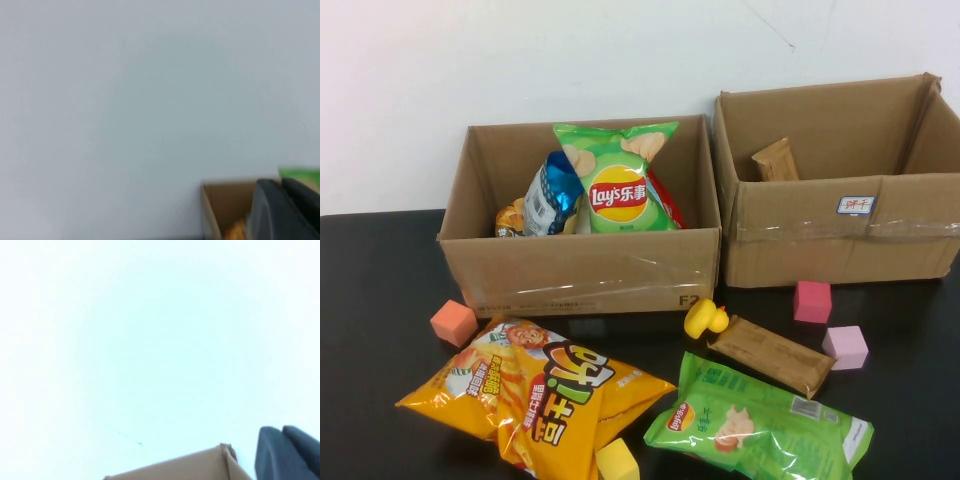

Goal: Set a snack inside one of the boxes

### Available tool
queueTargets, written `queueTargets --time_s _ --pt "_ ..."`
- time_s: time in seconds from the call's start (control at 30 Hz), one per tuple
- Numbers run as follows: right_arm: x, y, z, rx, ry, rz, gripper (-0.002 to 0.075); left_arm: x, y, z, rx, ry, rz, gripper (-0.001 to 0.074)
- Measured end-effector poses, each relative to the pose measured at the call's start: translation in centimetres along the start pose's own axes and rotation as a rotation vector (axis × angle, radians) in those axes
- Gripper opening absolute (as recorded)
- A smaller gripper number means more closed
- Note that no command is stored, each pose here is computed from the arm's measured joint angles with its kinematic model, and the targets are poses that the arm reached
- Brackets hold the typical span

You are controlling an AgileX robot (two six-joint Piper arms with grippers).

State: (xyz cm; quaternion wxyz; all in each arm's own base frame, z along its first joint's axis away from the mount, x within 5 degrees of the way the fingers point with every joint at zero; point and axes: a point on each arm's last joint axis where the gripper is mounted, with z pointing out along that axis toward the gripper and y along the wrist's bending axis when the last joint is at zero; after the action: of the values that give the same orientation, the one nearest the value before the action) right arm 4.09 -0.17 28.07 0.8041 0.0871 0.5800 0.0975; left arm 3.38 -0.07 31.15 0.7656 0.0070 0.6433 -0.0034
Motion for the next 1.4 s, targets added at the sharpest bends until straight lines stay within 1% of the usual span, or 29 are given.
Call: queueTargets --time_s 0.1,0.17,0.23,0.4,0.47,0.5,0.6,0.73,0.8,0.9,0.97,1.0,1.1,1.17,1.2,1.3,1.4 --pt "-1.9 0.7 1.1 -0.003 0.077 -0.060 -0.0001 -1.9 0.0 1.2 0.003 0.186 0.002 -0.0001" --pt "-2.4 1.0 2.3 0.000 0.170 -0.114 -0.0001 -2.2 0.0 2.2 0.006 0.297 0.002 -0.0001" --pt "-2.2 1.1 3.5 0.002 0.276 -0.160 -0.0001 -1.9 0.0 3.5 0.009 0.395 -0.003 -0.0001" --pt "-0.5 0.8 6.2 0.017 0.473 -0.199 -0.0001 0.2 -0.1 6.3 0.016 0.601 -0.017 -0.0001" --pt "0.5 0.6 7.2 0.027 0.554 -0.185 -0.0001 1.1 -0.4 7.1 0.031 0.673 -0.064 -0.0001" --pt "0.9 0.5 7.6 0.031 0.596 -0.176 -0.0001 1.6 -0.6 7.6 0.043 0.718 -0.107 -0.0001" --pt "2.5 0.3 8.6 0.037 0.743 -0.156 -0.0001 3.2 -1.5 8.8 0.092 0.858 -0.235 -0.0001" --pt "4.3 0.1 10.0 0.019 0.919 -0.193 0.0000 5.3 -2.7 10.6 0.165 1.022 -0.370 -0.0001" --pt "5.0 0.2 10.9 0.002 0.966 -0.198 0.0006 6.4 -3.1 11.4 0.208 1.090 -0.387 -0.0001" --pt "6.5 0.8 12.5 -0.064 1.048 -0.241 0.0036 7.8 -3.6 12.3 0.283 1.163 -0.375 -0.0001" --pt "7.7 1.9 13.5 -0.145 1.108 -0.281 0.0088 8.5 -3.8 12.6 0.317 1.194 -0.351 -0.0001" --pt "8.3 2.6 13.9 -0.188 1.134 -0.305 0.0127 8.7 -3.8 12.7 0.327 1.201 -0.336 -0.0001" --pt "10.8 5.2 14.5 -0.359 1.224 -0.398 0.0279 9.0 -3.7 12.9 0.340 1.205 -0.301 -0.0001" --pt "12.5 7.4 14.7 -0.488 1.269 -0.470 0.0391 9.0 -3.6 12.9 0.339 1.195 -0.287 -0.0001" --pt "13.3 8.5 14.8 -0.548 1.284 -0.504 0.0435 9.0 -3.6 13.0 0.339 1.193 -0.280 -0.0001" --pt "15.5 11.5 14.9 -0.696 1.308 -0.592 0.0496 8.9 -3.5 13.0 0.337 1.180 -0.262 -0.0001" --pt "17.7 13.5 15.2 -0.777 1.323 -0.643 0.0515 8.7 -3.5 12.8 0.339 1.170 -0.248 -0.0001"
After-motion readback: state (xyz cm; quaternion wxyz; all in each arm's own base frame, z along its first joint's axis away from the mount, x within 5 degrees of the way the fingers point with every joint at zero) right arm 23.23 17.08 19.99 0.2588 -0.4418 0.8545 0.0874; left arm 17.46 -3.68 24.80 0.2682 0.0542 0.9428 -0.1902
